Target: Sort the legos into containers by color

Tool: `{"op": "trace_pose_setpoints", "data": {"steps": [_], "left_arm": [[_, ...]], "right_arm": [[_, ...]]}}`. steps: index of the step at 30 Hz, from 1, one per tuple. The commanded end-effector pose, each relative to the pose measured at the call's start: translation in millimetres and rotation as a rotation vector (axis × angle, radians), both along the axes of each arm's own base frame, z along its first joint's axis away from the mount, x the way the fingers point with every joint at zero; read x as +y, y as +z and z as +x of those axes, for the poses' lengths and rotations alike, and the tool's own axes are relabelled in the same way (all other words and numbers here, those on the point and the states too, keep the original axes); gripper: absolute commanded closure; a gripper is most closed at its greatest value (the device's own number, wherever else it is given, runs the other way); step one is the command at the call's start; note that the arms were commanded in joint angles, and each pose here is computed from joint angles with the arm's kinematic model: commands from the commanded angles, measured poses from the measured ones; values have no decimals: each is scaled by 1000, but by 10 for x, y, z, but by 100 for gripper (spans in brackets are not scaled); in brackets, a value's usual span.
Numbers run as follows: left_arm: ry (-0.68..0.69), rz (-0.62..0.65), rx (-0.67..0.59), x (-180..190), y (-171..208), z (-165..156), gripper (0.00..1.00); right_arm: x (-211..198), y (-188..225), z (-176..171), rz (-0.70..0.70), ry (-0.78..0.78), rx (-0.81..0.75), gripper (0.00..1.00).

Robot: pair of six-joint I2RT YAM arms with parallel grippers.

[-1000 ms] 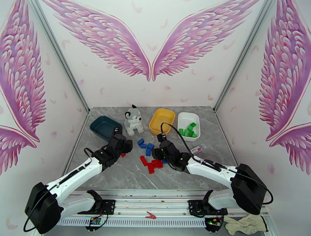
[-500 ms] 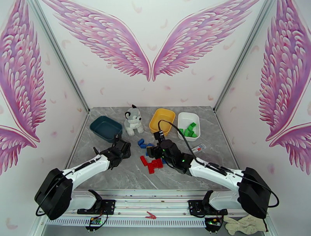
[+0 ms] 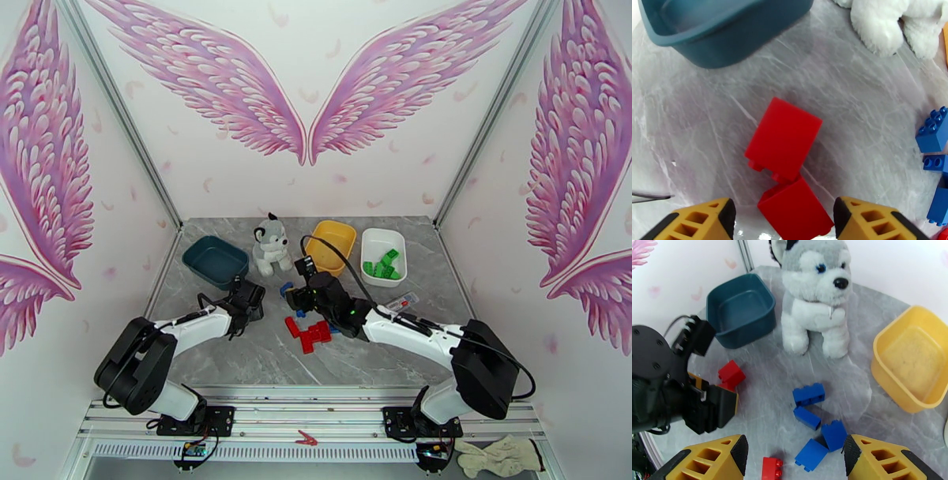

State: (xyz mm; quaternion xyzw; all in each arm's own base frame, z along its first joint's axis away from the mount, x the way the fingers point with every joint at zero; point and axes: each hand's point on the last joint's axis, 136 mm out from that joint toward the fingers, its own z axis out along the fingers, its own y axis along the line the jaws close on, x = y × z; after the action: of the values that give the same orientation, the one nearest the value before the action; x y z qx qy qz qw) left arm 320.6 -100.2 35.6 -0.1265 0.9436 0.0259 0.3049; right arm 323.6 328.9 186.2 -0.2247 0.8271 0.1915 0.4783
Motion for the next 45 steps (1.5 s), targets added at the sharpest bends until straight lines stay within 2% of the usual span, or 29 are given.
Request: {"op": "trace_pose_setpoints", "data": {"steps": [1,5,10,15,20,24,32,36,40,45], "left_arm": [[3,-38,-28,-98,44,109,33],[-8,-39,-16,-139,24,124,41],[-12,-34,-13,-147,8,115,49],[-20,-40,-27,-147,64,82,61],[-31,-48,-44,-134,172,33,65],[-67,-83,-81,-221,344,6,69],[-258,-233,-185,-821,946,175,68],[-344,-272,-215,-1199,1194,398,68],[-415,-299,-233,-1611,1341,647,68],[-487,-311,-262,-2135,1475,1028,67]], "right_arm": [[-45,10,44,-66,-15,-43,30],[-59,-130,78,-82,-22,-35,28],[121,-268,89,-104,36,21,35],[123,-415,117,-116,24,41,35],[99,-449,128,-105,11,58,36],[-58,-338,181,-91,-56,61,38],[-742,-203,309,-27,-269,74,31],[-1052,-175,327,4,-372,43,22],[-1352,-203,342,-28,-509,13,10],[-1491,-230,375,-29,-561,2,1]]}}
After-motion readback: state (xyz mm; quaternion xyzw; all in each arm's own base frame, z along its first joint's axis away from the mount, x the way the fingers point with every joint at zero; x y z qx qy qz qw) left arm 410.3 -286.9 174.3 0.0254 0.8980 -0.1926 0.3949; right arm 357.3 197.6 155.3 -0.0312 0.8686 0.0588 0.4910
